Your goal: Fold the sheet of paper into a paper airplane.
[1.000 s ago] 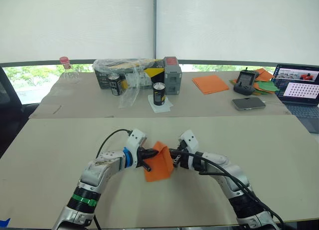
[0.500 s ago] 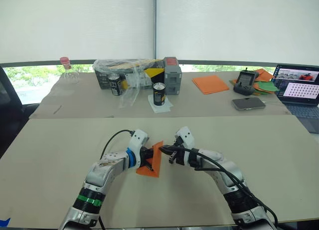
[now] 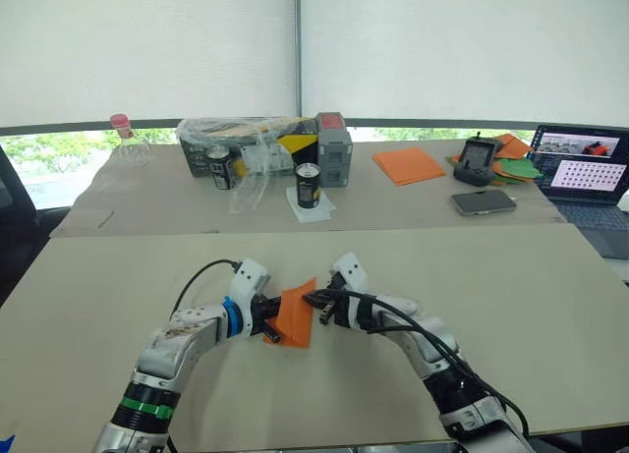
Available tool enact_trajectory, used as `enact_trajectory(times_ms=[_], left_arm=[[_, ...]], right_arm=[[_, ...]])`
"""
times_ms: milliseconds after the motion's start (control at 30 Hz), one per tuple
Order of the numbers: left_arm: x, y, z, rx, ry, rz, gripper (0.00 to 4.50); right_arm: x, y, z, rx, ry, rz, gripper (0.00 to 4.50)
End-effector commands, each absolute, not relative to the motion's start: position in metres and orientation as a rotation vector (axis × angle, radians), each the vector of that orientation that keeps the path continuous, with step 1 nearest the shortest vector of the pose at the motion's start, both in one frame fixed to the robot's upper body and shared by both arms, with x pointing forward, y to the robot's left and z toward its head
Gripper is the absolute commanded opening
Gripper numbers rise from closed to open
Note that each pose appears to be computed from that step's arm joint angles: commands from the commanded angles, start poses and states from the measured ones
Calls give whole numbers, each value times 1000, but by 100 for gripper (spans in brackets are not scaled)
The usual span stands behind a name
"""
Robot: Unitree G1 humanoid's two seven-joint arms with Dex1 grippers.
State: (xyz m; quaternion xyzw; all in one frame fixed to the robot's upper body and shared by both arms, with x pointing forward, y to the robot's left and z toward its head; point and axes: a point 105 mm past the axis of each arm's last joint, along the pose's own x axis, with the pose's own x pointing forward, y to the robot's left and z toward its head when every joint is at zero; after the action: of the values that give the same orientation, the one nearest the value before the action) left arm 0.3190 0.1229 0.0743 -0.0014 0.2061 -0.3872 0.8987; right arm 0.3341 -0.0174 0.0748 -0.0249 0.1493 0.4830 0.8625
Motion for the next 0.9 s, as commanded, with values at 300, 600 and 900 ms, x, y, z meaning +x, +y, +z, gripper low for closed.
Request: enact_trajectory(times_ms=[300, 600, 900], left_arm=[[339, 152, 111, 4, 281, -700, 2], [320, 102, 101, -57, 313, -918, 2], [321, 125, 63, -22, 423, -788, 2]], right_arm=[[326, -24, 58, -130, 367, 1038, 0], [325, -29, 54, -164, 377, 1023, 0], [321, -35, 54, -164, 379, 1011, 0]])
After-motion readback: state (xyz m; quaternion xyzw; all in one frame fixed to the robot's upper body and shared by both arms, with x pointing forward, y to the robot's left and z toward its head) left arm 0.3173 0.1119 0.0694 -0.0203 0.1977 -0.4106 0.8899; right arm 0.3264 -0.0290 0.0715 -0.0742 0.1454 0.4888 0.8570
